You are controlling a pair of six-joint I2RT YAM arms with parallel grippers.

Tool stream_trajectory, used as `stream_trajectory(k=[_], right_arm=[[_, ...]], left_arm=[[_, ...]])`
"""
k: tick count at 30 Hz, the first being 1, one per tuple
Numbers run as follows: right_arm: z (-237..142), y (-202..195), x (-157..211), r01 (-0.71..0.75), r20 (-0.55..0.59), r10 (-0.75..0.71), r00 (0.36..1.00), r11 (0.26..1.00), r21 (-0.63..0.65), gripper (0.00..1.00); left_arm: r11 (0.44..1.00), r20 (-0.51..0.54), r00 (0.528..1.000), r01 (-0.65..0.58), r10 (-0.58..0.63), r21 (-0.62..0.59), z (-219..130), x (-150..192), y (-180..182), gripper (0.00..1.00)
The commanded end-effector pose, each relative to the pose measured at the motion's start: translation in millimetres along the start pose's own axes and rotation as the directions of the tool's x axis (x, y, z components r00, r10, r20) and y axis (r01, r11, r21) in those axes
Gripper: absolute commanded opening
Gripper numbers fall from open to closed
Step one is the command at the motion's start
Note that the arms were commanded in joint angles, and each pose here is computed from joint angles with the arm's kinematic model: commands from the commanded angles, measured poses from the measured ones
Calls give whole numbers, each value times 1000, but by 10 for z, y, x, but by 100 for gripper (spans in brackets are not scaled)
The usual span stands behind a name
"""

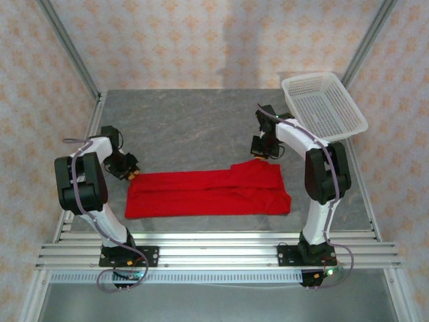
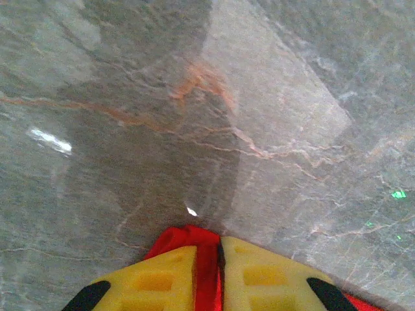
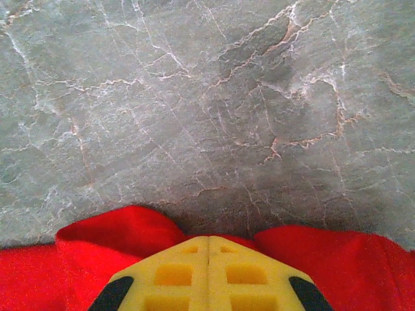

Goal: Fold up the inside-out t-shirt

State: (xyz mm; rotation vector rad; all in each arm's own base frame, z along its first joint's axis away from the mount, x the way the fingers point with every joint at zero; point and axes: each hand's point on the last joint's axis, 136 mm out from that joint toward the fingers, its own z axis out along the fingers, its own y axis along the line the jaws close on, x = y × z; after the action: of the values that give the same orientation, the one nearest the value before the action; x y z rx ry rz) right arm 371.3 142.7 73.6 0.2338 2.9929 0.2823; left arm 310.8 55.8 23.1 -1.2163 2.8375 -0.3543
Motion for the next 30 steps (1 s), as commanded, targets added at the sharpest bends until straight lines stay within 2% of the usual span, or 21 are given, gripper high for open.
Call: stream_trajectory(k=[1,4,8,14,18,21,24,26,28,30], right_arm=[[-431,88,-57,7,68,-4,998,999,-41,0],[-614,159,71,-12,82,21,996,993,-113,0],[-687,67,491,-52,44,59,997,987,-155,0],[-497,-1,1535,-87,-100,66,993,971,-224,0],[-346,-104,2166,-124,-240,68,968,967,-224,7],[-610,-149,2079,-83,-130,54,990,969,-234,10],[-808,-81,1766,-34,30,42,999,968,-249,25],[-803,60,1603,-13,59,31,998,961,-277,30],[-738,172,1448,-3,60,21,998,961,-277,31],[-587,161,1282,-16,54,27,998,980,-200,27]], left_arm=[[997,88,995,35,-41,67,-303,-129,-24,21],[996,160,986,25,-38,83,-626,-173,-51,25],[993,210,977,18,-43,117,-893,-64,-74,29],[991,190,981,24,-49,128,-854,315,73,31],[991,159,987,13,-34,130,-791,547,136,32],[991,154,988,-3,-17,130,-817,667,139,32],[991,145,989,-26,7,132,-820,796,84,26],[989,135,990,-68,50,134,-791,919,-2,16],[988,117,991,-74,59,132,-753,1076,-84,3],[987,106,991,-100,87,125,-702,1268,-149,0]])
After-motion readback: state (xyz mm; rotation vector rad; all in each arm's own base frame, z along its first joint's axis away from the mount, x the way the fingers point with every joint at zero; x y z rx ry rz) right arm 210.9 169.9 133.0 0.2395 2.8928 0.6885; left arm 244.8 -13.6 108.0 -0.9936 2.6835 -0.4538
